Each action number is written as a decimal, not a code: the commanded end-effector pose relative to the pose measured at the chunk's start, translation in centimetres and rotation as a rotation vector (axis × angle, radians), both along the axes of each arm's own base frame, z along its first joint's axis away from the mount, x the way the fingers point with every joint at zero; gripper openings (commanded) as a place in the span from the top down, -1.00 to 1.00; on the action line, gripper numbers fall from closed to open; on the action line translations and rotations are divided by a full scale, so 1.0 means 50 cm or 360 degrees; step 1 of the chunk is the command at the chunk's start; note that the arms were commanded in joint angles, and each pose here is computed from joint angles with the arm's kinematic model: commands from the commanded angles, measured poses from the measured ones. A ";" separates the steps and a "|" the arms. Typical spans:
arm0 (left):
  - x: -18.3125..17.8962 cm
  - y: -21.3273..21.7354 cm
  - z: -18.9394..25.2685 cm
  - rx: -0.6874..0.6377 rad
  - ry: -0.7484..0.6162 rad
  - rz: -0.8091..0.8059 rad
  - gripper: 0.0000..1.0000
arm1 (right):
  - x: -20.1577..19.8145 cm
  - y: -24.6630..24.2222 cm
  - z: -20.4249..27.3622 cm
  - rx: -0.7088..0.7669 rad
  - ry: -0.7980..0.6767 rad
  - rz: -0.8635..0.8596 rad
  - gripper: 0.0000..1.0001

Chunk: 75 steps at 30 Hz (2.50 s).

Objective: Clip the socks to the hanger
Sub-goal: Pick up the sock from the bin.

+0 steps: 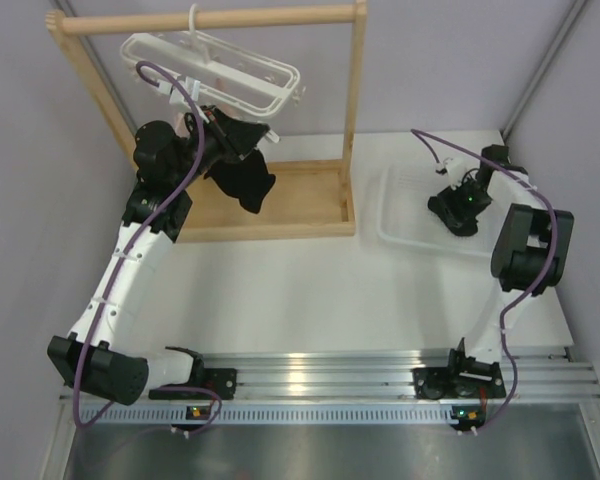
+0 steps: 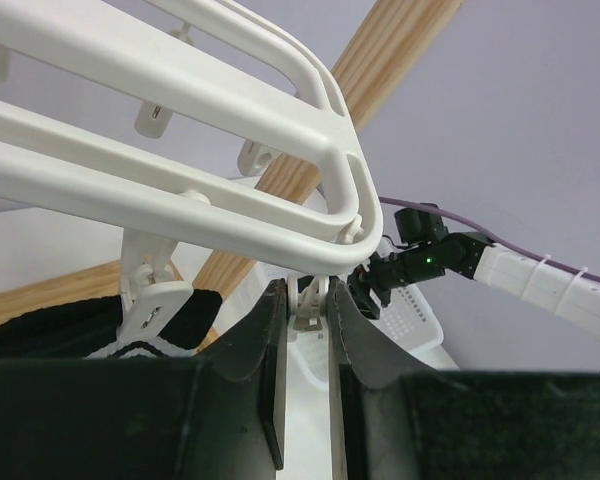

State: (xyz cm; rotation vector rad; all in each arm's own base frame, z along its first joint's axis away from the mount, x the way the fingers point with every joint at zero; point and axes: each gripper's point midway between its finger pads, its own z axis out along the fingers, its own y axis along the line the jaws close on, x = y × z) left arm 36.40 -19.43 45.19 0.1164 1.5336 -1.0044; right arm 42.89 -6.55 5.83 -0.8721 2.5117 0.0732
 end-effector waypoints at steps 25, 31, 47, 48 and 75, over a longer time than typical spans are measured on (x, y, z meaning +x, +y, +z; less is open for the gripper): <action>-0.011 0.004 0.024 0.0015 -0.0096 -0.0003 1.00 | 0.051 0.170 0.329 0.0462 -0.0349 0.0044 1.00; -0.014 0.006 0.030 0.0024 -0.0106 -0.0002 1.00 | 0.035 0.133 0.354 0.0153 -0.0459 0.0253 1.00; -0.019 0.006 0.024 0.0013 -0.0108 -0.0008 1.00 | 0.010 -0.001 0.366 -0.1073 -0.0491 0.0922 1.00; -0.019 0.006 0.025 0.0012 -0.0108 -0.0006 1.00 | 0.009 0.026 0.317 -0.1082 -0.0441 0.1045 1.00; -0.008 0.007 0.015 0.0006 -0.0072 0.0009 1.00 | 0.060 0.176 0.239 0.0278 -0.0335 0.0179 -0.08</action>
